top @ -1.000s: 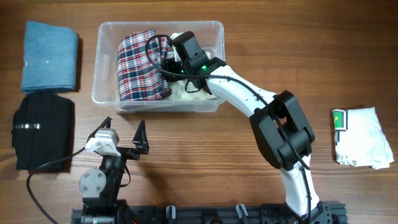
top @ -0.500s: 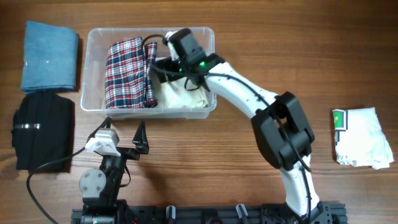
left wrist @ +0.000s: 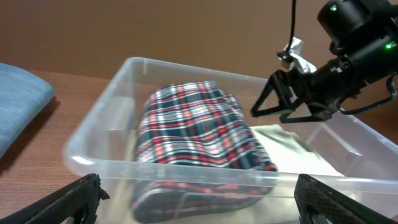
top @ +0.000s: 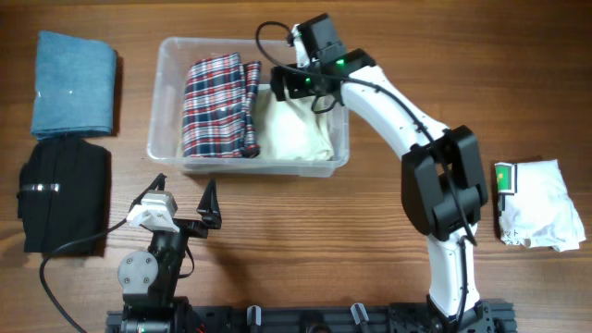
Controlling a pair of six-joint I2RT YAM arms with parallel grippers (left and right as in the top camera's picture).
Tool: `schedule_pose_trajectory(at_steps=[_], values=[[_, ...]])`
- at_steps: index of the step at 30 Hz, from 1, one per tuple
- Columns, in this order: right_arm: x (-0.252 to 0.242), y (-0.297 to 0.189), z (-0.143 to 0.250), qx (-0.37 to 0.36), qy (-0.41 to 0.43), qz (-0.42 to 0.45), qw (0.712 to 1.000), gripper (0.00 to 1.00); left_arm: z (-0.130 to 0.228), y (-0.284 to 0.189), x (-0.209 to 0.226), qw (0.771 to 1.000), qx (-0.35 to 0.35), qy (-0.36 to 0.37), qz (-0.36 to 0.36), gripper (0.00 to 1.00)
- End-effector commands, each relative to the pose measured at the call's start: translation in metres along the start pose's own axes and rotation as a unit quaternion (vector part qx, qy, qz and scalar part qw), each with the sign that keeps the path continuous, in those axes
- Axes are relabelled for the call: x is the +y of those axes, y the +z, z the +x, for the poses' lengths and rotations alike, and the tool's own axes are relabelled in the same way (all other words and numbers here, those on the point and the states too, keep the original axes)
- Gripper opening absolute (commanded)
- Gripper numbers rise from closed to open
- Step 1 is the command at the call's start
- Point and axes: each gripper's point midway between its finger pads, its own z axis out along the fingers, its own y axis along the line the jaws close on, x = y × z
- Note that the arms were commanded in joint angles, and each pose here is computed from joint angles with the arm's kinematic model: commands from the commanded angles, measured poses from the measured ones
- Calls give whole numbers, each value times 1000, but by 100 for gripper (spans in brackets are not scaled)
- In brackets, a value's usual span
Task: Pack container
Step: 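Push the plaid and cream cloths flat inside the container with the right gripper, then reach the right gripper to the white cloth with green tag and grasp it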
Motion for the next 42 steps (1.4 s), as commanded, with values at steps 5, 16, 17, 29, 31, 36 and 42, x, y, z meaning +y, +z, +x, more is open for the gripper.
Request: schedule_pose_trajectory(at_steps=[5,16,17,29,31,36,42], values=[[-49,-5,-4,5,-58,42,997,100,2,0,0,1000,1,-3,-1,100],[11,-199,-66,-128,-92,-13,987,100,2,0,0,1000,1,-3,-1,100],[4,-201,-55,-107,-82,4,991,100,2,0,0,1000,1,-3,-1,100],[-157,-239,59,78,227,197,951,100,2,0,0,1000,1,-3,-1,100],[-158,-242,70,104,215,179,954,100,2,0,0,1000,1,-3,-1,100],[-176,-253,85,117,260,219,933,100,2,0,0,1000,1,-3,-1,100],[-275,-314,142,97,480,287,823,100,2,0,0,1000,1,-3,-1,100]])
